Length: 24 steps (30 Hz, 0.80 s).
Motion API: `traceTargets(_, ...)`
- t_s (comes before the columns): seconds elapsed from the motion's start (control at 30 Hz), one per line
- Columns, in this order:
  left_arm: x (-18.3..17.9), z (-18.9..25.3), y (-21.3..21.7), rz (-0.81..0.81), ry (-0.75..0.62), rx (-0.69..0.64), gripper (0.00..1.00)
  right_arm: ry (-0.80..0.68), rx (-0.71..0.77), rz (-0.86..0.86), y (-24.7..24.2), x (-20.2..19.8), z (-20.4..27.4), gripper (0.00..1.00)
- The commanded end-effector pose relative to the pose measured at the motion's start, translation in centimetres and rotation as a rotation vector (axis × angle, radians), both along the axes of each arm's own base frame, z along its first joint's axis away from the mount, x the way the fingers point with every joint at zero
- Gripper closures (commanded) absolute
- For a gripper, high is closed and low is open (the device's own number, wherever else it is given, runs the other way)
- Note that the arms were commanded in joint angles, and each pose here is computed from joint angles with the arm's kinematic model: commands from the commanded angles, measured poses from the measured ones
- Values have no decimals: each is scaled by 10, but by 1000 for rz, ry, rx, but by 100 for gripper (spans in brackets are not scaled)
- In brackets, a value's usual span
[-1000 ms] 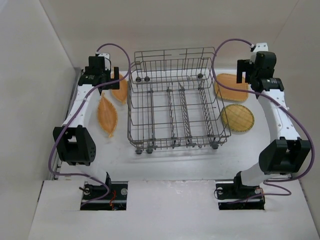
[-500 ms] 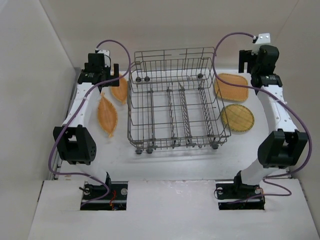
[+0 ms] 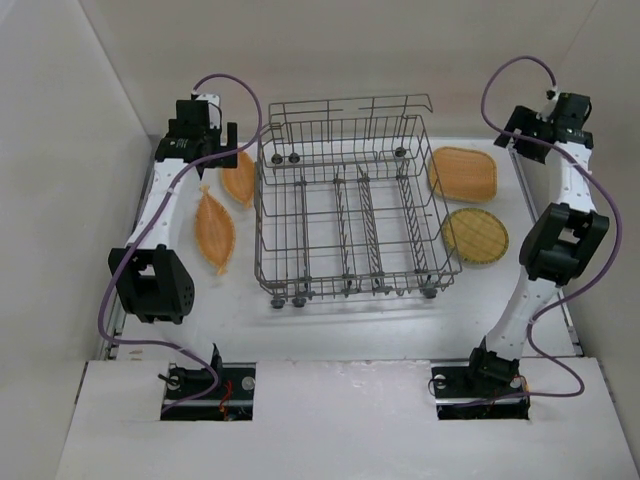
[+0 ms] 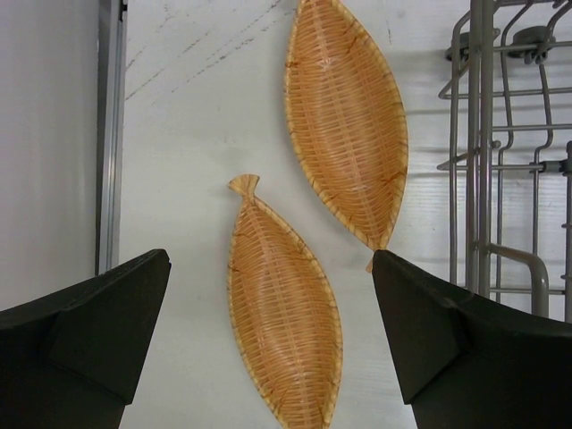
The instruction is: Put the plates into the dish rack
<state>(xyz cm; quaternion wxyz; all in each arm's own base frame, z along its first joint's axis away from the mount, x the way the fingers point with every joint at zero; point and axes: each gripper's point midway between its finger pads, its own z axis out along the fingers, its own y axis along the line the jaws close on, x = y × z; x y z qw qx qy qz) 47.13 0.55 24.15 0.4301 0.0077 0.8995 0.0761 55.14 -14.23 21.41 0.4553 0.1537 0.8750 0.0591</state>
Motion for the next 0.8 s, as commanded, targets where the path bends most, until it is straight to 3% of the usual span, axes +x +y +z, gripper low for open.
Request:
traceTargets(0.0,6,21,3,3,-33,18,0,41,174,20,6,-8,-6,5)
traceTargets(0.1,10,24,3,-1,-27,25,0,78,258,37,6,-13,-23,6)
traceTargets(0.53,13,32,9,-4,-12,40,0,223,573,81,14,-41,-91,28)
traceTargets(0.77,14,33,15,4,0,47,0,259,576,81,12,-37,-120,33)
